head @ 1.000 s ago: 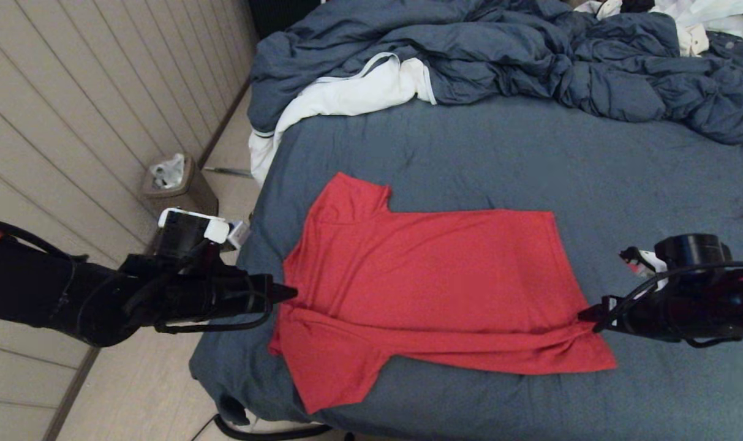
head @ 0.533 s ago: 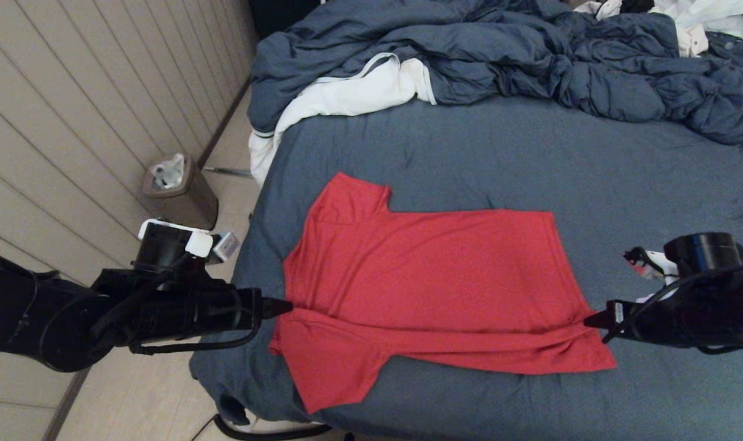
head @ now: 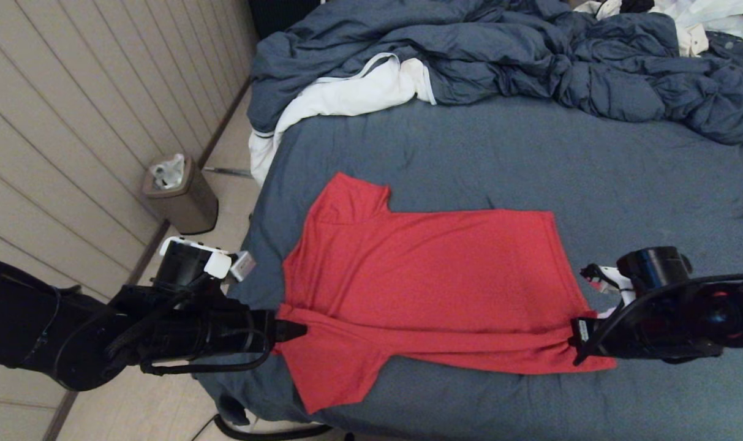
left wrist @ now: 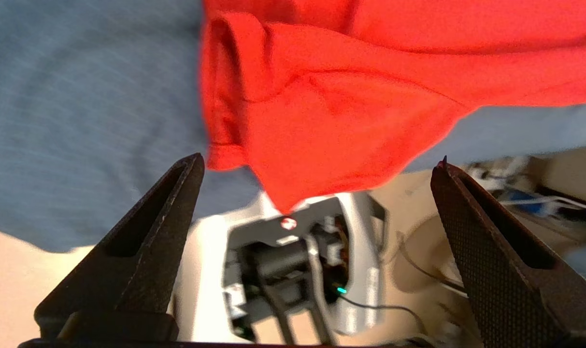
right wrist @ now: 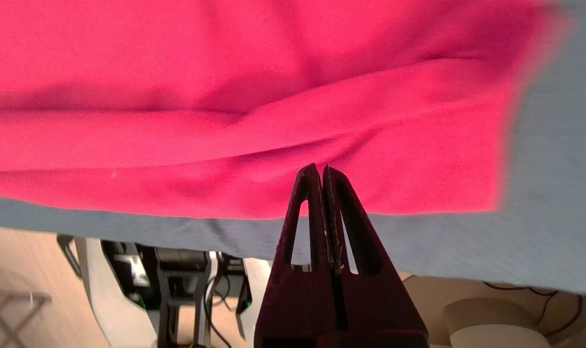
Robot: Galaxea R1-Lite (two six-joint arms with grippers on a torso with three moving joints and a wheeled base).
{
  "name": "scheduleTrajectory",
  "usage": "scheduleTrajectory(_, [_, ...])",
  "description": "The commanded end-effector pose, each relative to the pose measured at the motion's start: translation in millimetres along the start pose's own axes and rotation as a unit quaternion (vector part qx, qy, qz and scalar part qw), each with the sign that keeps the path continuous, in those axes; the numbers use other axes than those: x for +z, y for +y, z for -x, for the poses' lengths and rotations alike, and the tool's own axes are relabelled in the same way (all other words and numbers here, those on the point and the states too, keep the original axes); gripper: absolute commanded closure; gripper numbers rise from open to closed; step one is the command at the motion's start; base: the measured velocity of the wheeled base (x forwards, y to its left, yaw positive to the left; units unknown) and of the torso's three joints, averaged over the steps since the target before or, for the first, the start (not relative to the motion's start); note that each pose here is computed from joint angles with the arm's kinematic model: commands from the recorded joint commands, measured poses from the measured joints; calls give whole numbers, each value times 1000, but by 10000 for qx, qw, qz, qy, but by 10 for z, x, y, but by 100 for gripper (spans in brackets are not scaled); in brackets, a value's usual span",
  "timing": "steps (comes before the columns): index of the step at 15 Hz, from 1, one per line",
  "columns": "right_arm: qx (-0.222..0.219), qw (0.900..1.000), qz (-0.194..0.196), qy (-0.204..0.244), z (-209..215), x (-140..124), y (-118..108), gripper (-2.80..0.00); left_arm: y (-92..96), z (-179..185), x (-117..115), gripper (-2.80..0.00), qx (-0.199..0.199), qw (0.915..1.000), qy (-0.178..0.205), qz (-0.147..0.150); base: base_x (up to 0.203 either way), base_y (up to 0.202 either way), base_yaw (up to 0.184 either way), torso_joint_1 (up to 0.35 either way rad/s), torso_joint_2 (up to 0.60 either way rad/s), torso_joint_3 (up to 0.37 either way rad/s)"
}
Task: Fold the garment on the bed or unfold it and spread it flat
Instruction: Fold the red T-shirt
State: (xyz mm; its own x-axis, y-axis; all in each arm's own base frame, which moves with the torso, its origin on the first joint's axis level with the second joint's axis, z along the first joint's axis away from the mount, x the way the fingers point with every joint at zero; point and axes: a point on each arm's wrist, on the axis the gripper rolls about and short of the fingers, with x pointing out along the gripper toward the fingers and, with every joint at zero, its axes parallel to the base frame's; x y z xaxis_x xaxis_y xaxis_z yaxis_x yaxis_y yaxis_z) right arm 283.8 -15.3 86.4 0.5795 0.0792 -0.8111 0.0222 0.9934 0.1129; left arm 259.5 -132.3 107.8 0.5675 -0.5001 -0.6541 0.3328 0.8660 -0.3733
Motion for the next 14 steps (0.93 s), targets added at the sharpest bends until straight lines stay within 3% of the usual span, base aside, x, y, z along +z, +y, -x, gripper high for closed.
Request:
scheduleTrajectory(1, [83, 9996, 143, 213, -158, -42, 101, 0, -14, -12, -6, -280, -123, 9999, 52, 31, 0, 0, 0, 0, 0, 0])
scheduleTrajectory(8, [67, 9992, 262, 310, -275, -39, 177, 0, -3, -54, -27, -280, -110, 9998, 128, 41, 0, 0, 0, 0, 0, 0])
scheduleTrajectory(14, [-77, 9996, 268, -9, -431, 259, 222, 0, 1, -70, -28, -280, -105, 9998, 142, 37, 0, 0, 0, 0, 0, 0])
